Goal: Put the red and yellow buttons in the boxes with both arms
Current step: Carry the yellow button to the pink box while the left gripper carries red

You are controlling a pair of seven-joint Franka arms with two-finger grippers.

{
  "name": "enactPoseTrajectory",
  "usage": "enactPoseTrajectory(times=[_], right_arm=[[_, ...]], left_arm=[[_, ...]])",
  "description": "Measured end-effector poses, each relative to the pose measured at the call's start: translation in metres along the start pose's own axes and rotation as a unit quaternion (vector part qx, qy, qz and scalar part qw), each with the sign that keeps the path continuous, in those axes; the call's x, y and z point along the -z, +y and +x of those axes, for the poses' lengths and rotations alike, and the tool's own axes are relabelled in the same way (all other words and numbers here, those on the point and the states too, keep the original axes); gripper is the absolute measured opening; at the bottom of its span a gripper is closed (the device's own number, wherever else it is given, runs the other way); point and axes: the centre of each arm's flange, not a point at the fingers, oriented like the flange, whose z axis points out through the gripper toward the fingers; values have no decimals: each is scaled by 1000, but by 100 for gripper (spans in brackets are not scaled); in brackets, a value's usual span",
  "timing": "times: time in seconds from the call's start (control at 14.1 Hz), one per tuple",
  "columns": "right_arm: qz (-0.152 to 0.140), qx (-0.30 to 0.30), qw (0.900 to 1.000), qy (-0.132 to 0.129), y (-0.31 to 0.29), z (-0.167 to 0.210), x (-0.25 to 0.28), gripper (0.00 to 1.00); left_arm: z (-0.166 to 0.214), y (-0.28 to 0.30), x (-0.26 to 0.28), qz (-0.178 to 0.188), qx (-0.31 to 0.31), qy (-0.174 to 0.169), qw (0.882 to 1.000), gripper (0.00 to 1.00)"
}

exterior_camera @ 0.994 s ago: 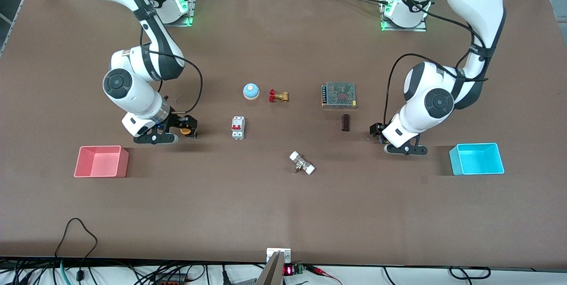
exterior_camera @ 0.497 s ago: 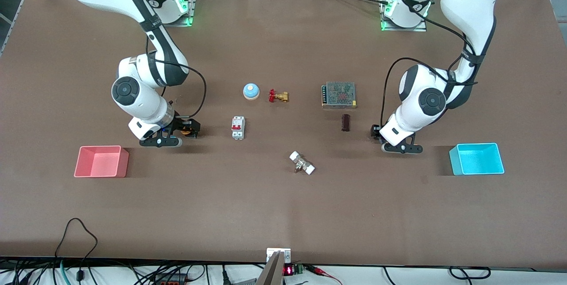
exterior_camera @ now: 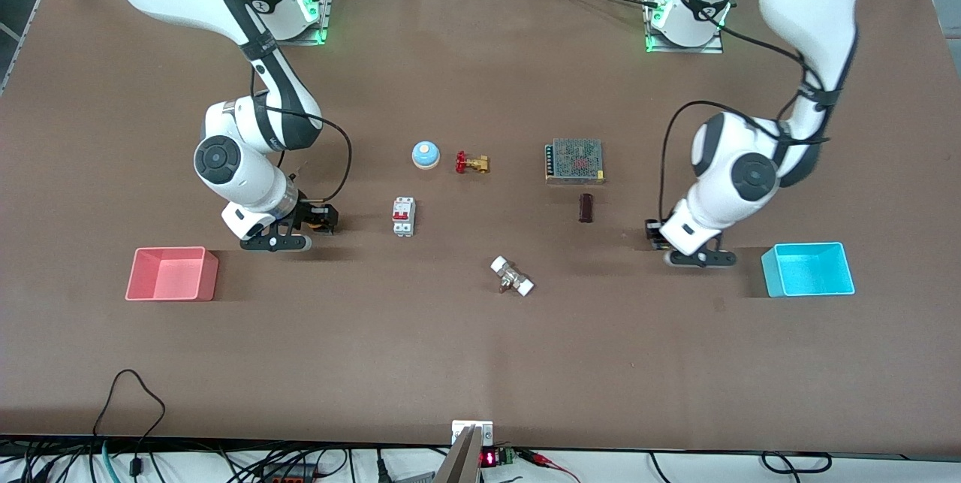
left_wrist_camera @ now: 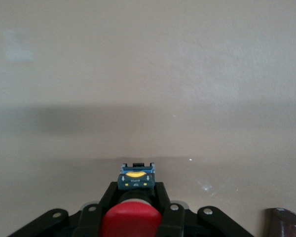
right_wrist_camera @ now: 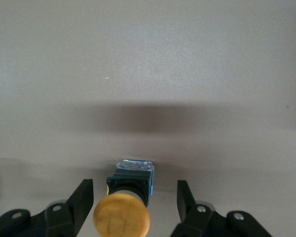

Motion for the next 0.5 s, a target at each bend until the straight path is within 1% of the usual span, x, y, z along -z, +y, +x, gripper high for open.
enactPoseTrajectory(times=[0.07, 0.14, 0.21, 0.28, 0.35, 0.5], right_arm=[[0, 0, 1000, 1, -1, 1, 1, 70], [1, 2, 1000, 2, -2, 1, 2, 56], [1, 3, 1000, 3, -5, 1, 2, 46], [1, 5, 1000, 3, -6, 1, 2, 37], [1, 6, 1000, 3, -8, 1, 2, 36], [1, 6, 1000, 3, -8, 1, 2, 35]], left_arm=[[9, -4, 23, 3, 4, -14, 1000, 34], [18, -7, 50, 5, 9, -27, 1000, 34], [27, -14, 76, 8, 15, -36, 999, 34], [35, -24, 99, 9, 24, -39, 999, 34], [42, -39, 118, 9, 36, -38, 999, 34], [54, -84, 144, 6, 66, -27, 997, 34]])
